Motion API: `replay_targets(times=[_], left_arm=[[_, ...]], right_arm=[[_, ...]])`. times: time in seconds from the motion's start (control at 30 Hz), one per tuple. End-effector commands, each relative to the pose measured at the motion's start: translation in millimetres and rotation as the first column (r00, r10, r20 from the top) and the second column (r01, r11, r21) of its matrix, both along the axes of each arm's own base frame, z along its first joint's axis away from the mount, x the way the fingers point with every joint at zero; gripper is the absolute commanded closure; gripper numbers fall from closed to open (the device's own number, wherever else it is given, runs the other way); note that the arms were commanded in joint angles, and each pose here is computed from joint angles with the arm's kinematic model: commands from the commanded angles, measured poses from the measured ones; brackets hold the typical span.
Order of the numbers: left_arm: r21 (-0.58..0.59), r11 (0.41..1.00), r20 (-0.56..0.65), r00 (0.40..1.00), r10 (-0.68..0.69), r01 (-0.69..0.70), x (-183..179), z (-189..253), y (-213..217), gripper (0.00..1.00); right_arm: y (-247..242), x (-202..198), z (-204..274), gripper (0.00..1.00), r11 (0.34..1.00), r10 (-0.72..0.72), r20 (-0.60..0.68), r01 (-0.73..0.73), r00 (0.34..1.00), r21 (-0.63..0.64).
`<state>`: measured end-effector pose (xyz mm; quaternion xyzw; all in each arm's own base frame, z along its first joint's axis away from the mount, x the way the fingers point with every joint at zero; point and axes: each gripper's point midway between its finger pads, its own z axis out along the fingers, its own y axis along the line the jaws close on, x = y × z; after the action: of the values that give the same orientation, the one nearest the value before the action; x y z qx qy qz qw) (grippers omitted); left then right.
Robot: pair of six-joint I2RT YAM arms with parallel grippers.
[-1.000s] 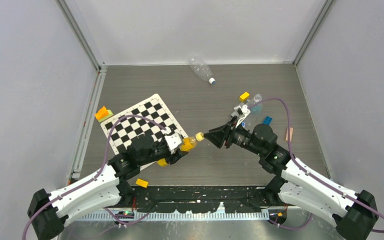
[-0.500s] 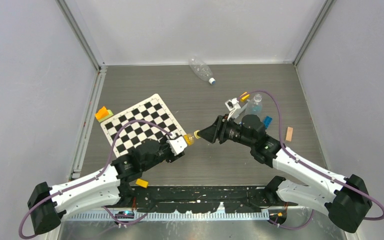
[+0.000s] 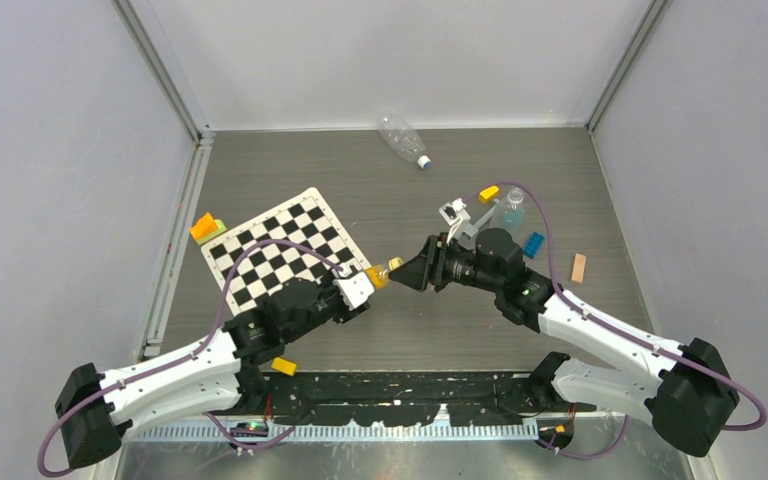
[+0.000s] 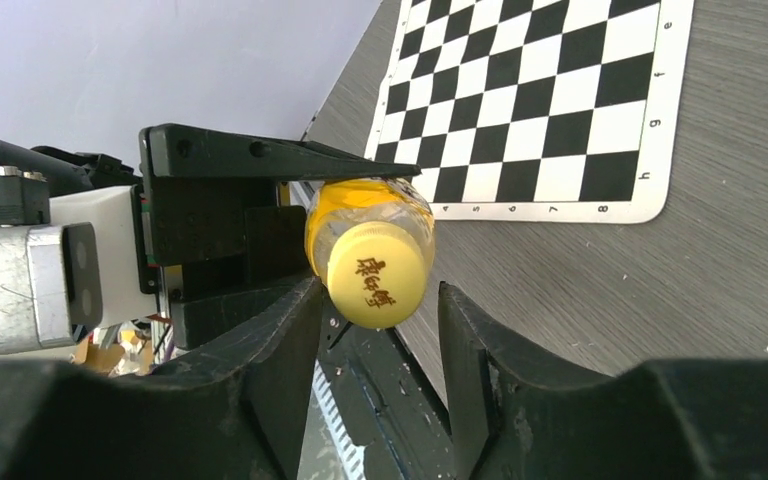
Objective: Unscrew the bottle caps
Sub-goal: Unscrew the bottle cap from the plastic bottle.
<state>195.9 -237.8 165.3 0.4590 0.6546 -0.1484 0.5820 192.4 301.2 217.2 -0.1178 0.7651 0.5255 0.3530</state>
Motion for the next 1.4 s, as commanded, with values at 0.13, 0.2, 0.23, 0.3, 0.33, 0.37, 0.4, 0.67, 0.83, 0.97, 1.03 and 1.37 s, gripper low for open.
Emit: replay_targets(times=[0.13,0.2,0.23,0.3,0.33,0.37,0.4,0.67,0.83,0.97,1.03,1.37], left_arm=[[-0.06,0.998,0.041,0.999,-0.011,0.013,0,16,-5,1.0],[-0.059,0.998,0.037,0.999,-0.01,0.012,0,14,-4,1.0],[-0.061,0.998,0.037,0.999,-0.012,0.014,0,14,-5,1.0],[-0.069,0.997,0.037,0.999,-0.019,0.021,-1,15,-6,1.0],[-0.072,0.997,0.038,0.999,-0.023,0.026,-2,15,-7,1.0],[-0.073,0.997,0.038,0.999,-0.025,0.027,-2,16,-7,1.0],[-0.074,0.997,0.037,0.999,-0.023,0.026,-2,16,-7,1.0],[-0.096,0.995,0.042,0.999,-0.028,0.031,-3,20,-7,1.0],[-0.099,0.995,0.044,0.999,-0.022,0.027,-3,20,-6,1.0],[-0.105,0.994,0.05,0.999,-0.019,0.024,-3,22,-4,1.0],[-0.109,0.994,0.052,0.998,-0.018,0.024,-4,23,-4,1.0],[-0.092,0.996,0.045,0.999,-0.012,0.017,-2,17,-4,1.0]], right_arm=[[-8,15,38,0.44,0.99,-0.082,0.06,0.074,0.995,0.119],[-10,16,40,0.43,0.988,-0.094,0.06,0.086,0.994,0.13],[-11,16,40,0.44,0.988,-0.094,0.058,0.086,0.994,0.131],[-10,15,39,0.46,0.989,-0.082,0.054,0.075,0.995,0.129],[-9,15,39,0.49,0.989,-0.075,0.049,0.068,0.996,0.128],[-8,15,40,0.51,0.989,-0.071,0.046,0.064,0.996,0.133],[-6,14,38,0.54,0.99,-0.057,0.04,0.051,0.998,0.133],[5,7,32,0.51,0.993,0.031,0.015,-0.033,0.999,0.117],[4,13,24,0.49,0.996,0.006,0.009,-0.007,1.0,0.088],[3,19,18,0.49,0.998,-0.023,0.0,0.023,1.0,0.061],[0,24,16,0.48,0.998,-0.049,-0.003,0.049,0.999,0.049],[10,13,22,0.6,0.994,0.045,-0.012,-0.044,0.999,0.098]])
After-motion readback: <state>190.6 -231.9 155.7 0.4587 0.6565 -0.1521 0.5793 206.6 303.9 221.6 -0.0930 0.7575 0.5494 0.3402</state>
